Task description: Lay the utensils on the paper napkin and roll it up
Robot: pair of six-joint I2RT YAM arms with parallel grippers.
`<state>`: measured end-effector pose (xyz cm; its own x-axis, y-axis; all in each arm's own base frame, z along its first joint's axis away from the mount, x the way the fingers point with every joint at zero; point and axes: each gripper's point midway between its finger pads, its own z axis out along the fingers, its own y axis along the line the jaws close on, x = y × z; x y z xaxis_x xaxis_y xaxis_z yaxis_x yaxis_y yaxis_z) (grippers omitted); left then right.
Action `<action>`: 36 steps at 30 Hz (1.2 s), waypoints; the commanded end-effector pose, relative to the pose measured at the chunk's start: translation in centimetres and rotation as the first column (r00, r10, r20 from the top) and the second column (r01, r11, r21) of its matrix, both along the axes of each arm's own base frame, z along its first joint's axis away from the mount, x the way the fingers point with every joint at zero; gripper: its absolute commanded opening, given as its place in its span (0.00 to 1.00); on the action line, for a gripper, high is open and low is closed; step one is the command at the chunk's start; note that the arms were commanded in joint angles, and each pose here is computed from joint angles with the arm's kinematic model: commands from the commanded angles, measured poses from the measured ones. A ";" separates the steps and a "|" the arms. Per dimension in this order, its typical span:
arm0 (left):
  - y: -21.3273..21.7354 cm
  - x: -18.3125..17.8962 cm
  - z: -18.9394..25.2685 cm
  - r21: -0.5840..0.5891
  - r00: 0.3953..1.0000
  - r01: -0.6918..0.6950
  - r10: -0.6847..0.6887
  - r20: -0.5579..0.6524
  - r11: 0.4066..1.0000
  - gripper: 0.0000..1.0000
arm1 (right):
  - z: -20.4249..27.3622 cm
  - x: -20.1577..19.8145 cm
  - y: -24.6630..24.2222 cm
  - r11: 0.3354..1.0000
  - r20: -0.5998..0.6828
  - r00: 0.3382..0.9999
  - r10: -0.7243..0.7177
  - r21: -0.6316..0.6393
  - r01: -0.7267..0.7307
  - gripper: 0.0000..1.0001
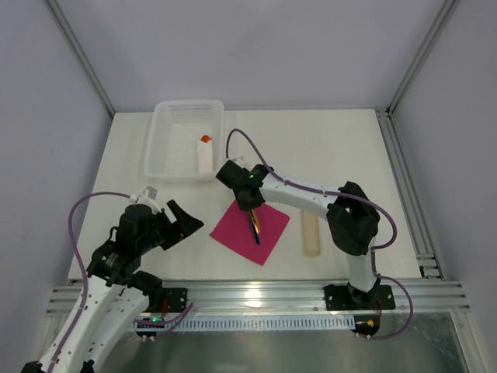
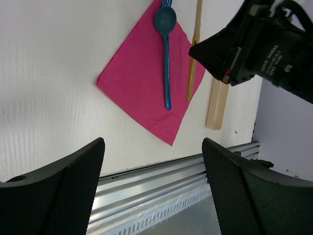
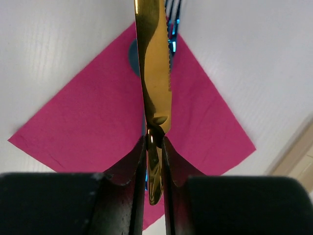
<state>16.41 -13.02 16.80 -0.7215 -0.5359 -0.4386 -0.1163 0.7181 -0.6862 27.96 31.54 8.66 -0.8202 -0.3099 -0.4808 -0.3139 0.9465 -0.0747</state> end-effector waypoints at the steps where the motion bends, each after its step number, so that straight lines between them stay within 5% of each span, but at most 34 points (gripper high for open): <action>1: 0.3 0.2 1.2 0.005 0.999 -0.008 0.008 0.033 1.000 0.82 | 0.7 -0.2 2.8 0.999 -0.009 0.999 0.044 0.032 -0.044 0.04; 36: -0.3 0.2 0.6 -0.009 1.000 0.016 -0.016 0.017 1.000 0.82 | -3.8 -1.9 3.9 1.000 -0.075 0.997 0.011 0.009 -0.010 0.04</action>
